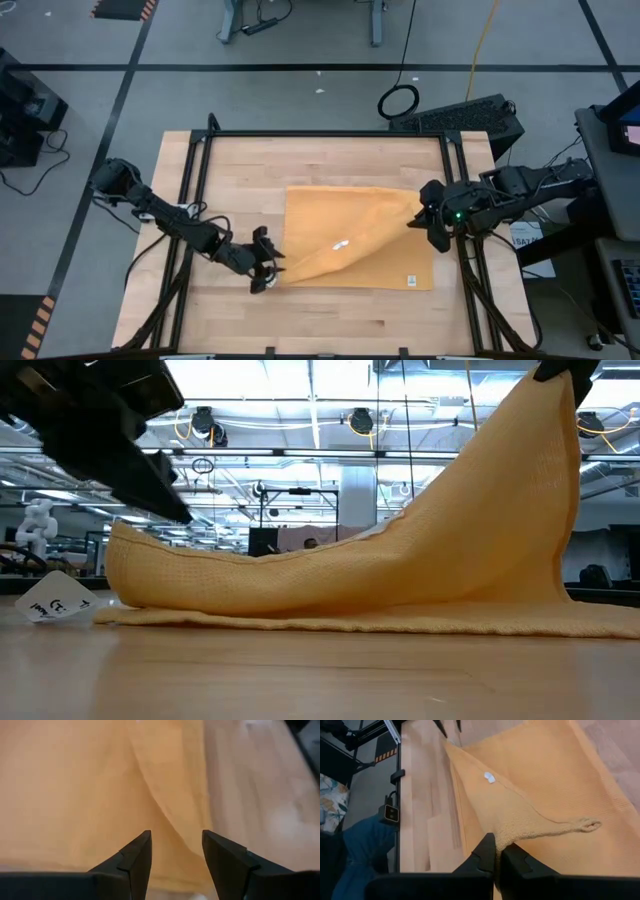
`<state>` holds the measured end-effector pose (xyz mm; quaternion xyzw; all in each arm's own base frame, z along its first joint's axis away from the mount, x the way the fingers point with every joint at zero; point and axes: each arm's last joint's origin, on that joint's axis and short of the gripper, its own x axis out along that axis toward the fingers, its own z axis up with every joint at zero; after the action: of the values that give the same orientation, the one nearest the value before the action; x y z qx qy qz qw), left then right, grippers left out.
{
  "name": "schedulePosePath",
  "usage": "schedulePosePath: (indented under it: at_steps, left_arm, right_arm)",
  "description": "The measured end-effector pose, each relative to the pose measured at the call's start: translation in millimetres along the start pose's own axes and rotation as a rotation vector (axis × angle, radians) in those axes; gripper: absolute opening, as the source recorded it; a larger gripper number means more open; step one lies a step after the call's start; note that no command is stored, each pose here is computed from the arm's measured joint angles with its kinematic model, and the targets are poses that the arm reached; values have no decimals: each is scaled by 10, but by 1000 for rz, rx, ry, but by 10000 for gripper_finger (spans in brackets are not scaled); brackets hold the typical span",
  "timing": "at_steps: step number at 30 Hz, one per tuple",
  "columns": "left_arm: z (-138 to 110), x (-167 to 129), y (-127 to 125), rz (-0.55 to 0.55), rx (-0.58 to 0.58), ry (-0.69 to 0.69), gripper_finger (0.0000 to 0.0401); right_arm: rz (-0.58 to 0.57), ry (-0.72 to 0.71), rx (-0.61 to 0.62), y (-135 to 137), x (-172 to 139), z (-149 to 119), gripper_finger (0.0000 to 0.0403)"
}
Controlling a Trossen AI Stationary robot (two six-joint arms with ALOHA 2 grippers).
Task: Roll towel
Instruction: Fold the yellow towel in
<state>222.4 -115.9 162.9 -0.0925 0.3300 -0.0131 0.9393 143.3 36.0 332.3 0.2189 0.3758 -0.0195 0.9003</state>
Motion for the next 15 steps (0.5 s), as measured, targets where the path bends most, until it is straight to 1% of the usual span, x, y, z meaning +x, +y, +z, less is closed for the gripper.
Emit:
schedulePosePath:
  at_steps: [2,4,7,10,15]
  left_arm:
    - [-44,-20,-60,-23,-57,12,180]
    - [-88,-55,-141,-25,-89,2,180]
    - [-148,-90,-232,-18,-109,-15,186]
    - [-204,-72,-274,15,-126,-28,201]
    - [-302,96,-289,31,-118,-12,218]
  right_arm:
    - [-2,4,-1,-2,0,-5,0]
    - [-4,4,-5,-2,0,-4,0]
    - [-21,-8,-16,-7,0,-1,0]
    - [-25,-10,-22,-9,2,0,0]
    - [-26,-12,-20,-9,1,1,0]
